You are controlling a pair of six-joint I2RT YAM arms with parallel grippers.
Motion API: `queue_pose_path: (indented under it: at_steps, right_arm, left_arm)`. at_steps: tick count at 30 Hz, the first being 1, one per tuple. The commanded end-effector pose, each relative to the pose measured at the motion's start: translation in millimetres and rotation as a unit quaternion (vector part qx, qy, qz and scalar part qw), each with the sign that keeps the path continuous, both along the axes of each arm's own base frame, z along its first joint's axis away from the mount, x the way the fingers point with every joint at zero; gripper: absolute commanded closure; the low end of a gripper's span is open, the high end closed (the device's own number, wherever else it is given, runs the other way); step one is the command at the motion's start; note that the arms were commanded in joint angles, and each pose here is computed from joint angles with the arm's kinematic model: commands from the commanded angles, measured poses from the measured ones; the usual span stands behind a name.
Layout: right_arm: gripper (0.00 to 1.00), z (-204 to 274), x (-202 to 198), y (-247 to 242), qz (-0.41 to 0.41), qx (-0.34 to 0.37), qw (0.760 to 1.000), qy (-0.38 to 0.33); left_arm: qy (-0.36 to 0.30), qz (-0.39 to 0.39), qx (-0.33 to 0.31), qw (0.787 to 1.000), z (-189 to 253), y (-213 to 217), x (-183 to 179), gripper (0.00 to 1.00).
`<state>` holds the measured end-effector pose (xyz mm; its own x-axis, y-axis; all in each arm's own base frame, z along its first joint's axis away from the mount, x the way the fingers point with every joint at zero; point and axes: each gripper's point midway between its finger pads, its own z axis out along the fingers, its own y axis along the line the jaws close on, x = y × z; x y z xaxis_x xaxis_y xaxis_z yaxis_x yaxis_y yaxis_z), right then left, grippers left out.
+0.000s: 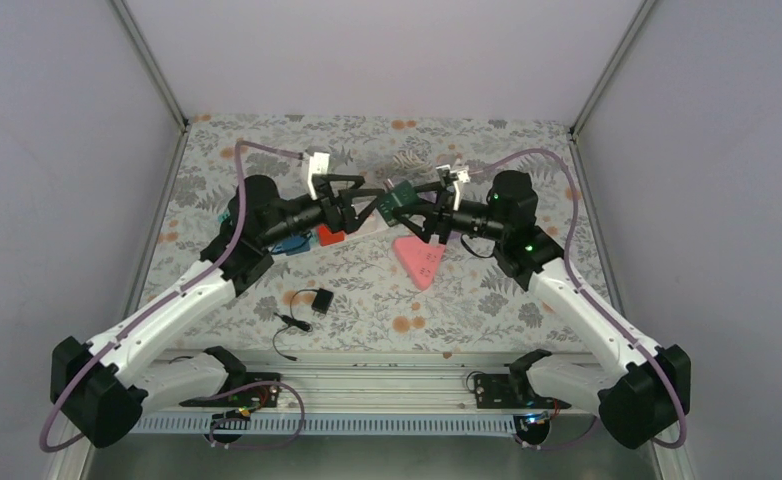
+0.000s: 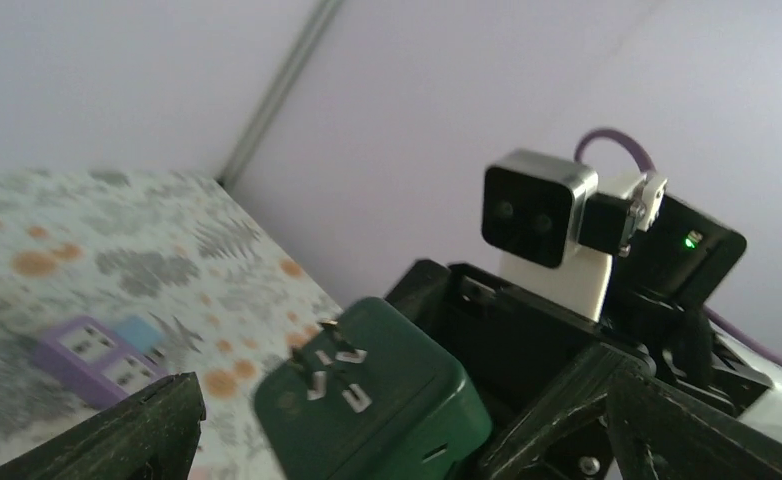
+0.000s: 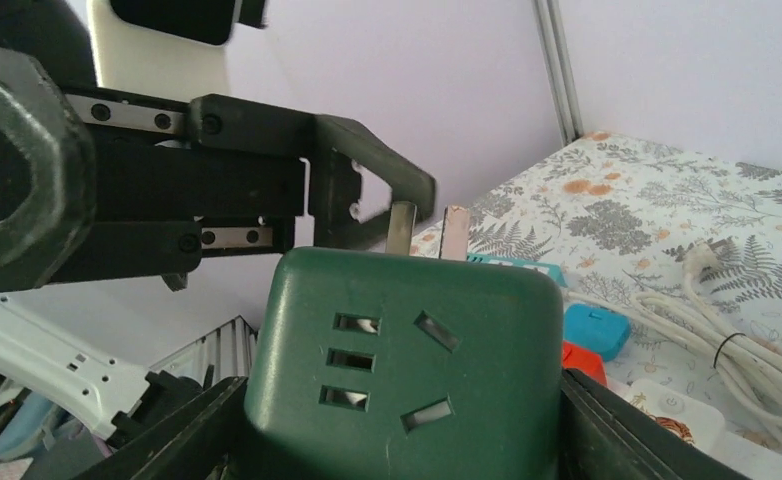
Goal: Insert the plug
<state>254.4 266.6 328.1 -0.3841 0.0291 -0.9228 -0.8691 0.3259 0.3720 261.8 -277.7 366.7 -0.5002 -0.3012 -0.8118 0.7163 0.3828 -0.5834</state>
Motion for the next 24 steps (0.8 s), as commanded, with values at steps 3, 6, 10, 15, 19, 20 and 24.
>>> queue_pose_path:
  at_steps: [3,6,10,15,19,20,24]
  right_arm:
    - [0.45,14,0,14,-0.004,-0.011,0.997,-0.078]
    - [0.45,10,-1,18,-0.004,-0.022,0.996,-0.081]
    - [0.45,7,-5,23,0.0,-0.031,0.996,-0.082]
    - [0.45,6,-9,29,0.003,-0.037,0.995,-0.094]
    - [0.46,1,-3,31,-0.014,-0.048,0.994,-0.096]
    - [0.46,0,-2,31,-0.016,-0.048,0.994,-0.096]
    - [0.46,-5,-2,34,-0.016,-0.052,0.994,-0.095]
  left_arm:
    - [0.086,-0.094,-0.017,0.992,-11,-20,-18,0.0]
    - [0.116,-0.093,-0.017,0.989,-21,-22,-16,0.0]
    - [0.188,-0.059,-0.009,0.98,-40,-20,-2,0.0]
    - [0.256,-0.067,-0.016,0.964,-57,-25,-1,0.01]
    - [0.308,-0.102,-0.039,0.945,-68,-32,-10,0.11]
    - [0.314,-0.105,-0.046,0.942,-70,-33,-10,0.15]
    - [0.335,-0.106,-0.058,0.935,-74,-32,-10,0.29]
